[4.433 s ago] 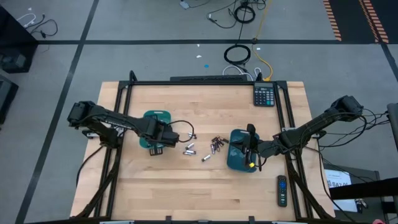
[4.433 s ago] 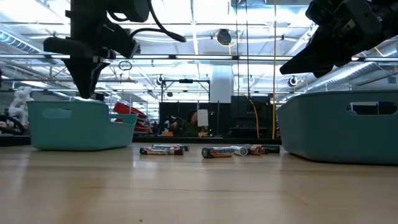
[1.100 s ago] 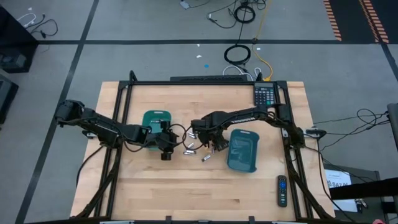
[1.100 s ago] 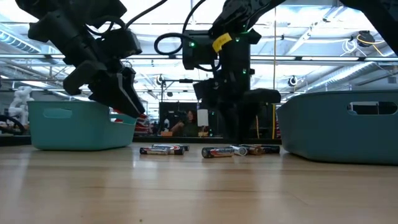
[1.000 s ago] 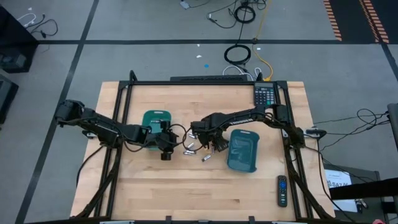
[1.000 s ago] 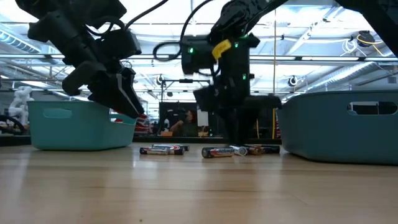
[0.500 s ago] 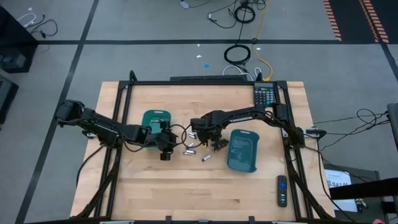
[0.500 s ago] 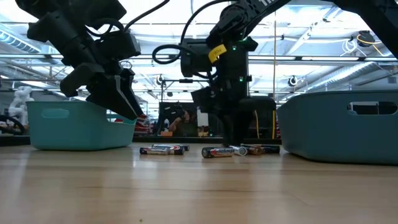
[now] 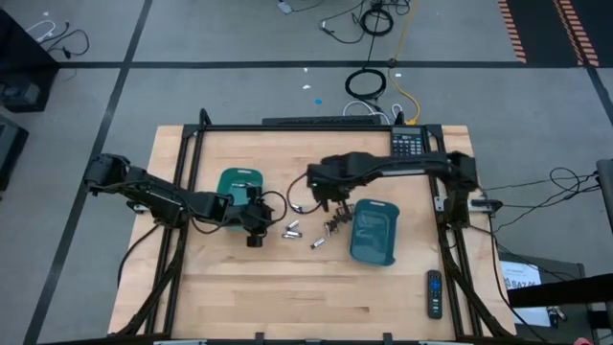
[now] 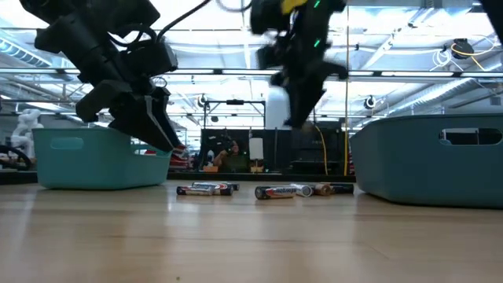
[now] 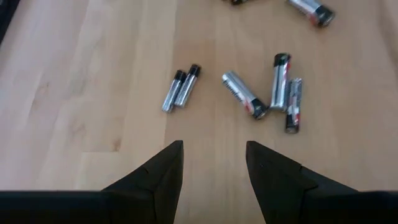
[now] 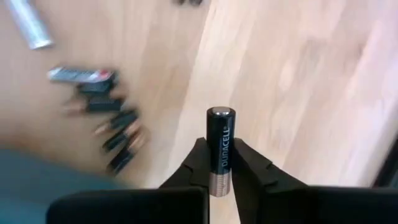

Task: Sort batteries
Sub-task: Put the black battery into the blue bin

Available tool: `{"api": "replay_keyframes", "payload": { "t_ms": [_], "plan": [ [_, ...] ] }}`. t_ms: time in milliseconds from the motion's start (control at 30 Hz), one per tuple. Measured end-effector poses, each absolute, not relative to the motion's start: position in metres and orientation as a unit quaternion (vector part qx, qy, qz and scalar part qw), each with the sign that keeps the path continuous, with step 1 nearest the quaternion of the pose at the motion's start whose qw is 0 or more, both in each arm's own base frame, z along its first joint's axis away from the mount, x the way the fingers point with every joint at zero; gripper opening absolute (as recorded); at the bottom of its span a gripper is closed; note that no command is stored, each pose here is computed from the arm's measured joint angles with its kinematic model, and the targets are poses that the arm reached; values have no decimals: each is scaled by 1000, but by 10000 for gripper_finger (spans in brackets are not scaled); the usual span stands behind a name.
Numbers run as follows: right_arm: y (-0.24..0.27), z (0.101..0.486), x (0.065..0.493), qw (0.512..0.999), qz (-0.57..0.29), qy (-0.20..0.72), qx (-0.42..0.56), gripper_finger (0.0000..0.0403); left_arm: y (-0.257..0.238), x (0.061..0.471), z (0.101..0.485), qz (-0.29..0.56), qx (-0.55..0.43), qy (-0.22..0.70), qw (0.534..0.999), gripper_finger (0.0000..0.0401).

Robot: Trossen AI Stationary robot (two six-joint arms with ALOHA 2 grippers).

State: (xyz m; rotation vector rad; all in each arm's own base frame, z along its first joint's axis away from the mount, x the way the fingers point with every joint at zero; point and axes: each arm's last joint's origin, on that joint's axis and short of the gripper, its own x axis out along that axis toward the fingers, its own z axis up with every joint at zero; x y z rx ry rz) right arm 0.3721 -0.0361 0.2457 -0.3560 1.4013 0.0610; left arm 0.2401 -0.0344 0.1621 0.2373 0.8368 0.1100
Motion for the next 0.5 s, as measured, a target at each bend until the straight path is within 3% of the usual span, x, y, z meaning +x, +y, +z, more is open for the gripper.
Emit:
{"api": "replay_keyframes", "payload": {
  "t_ms": [233,500],
  "plan": [
    [-10,299,324,760,-36,644,-80,20,-36,247,172,44,110,390,913,185],
    [22,258,295,719,-16,694,1,20,-38,254,185,40,104,382,918,185]
  ]
}}
